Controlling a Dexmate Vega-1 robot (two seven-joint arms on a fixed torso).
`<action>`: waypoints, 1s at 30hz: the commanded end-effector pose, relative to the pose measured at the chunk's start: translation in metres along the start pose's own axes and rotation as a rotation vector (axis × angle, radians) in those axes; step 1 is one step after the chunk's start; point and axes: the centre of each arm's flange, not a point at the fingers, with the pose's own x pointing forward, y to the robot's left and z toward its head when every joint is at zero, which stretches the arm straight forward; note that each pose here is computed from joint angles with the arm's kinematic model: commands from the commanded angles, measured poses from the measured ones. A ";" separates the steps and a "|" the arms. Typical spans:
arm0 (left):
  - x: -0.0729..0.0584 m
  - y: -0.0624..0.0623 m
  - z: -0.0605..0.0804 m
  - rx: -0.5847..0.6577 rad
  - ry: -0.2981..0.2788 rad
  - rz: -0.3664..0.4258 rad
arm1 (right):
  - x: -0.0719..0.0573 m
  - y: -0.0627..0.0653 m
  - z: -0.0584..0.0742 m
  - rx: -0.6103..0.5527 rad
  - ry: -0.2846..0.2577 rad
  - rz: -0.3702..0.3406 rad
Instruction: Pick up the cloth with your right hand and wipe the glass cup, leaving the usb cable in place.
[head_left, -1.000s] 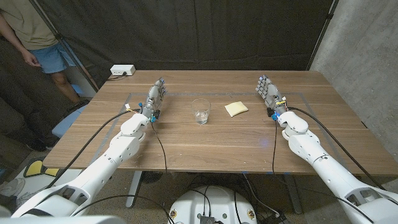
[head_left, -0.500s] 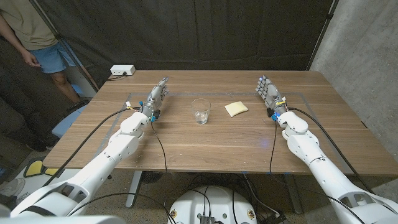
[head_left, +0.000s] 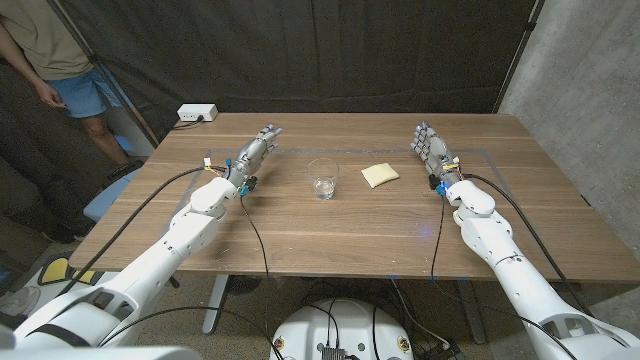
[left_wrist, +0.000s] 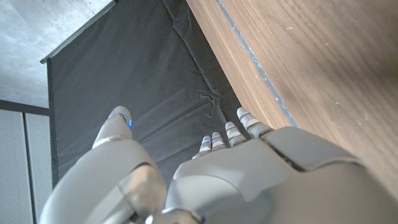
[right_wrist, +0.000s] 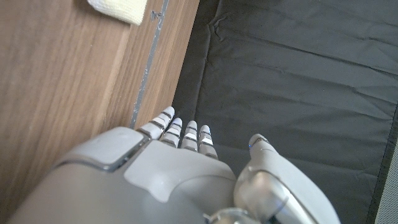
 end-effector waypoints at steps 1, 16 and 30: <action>0.001 -0.003 0.008 0.062 -0.031 -0.097 | -0.008 0.005 0.000 -0.009 0.004 -0.006; -0.003 -0.008 0.014 0.094 -0.066 -0.243 | -0.025 0.013 0.008 -0.052 0.000 -0.012; -0.006 -0.013 0.021 0.195 -0.065 -0.332 | -0.038 0.025 0.011 -0.138 0.012 -0.016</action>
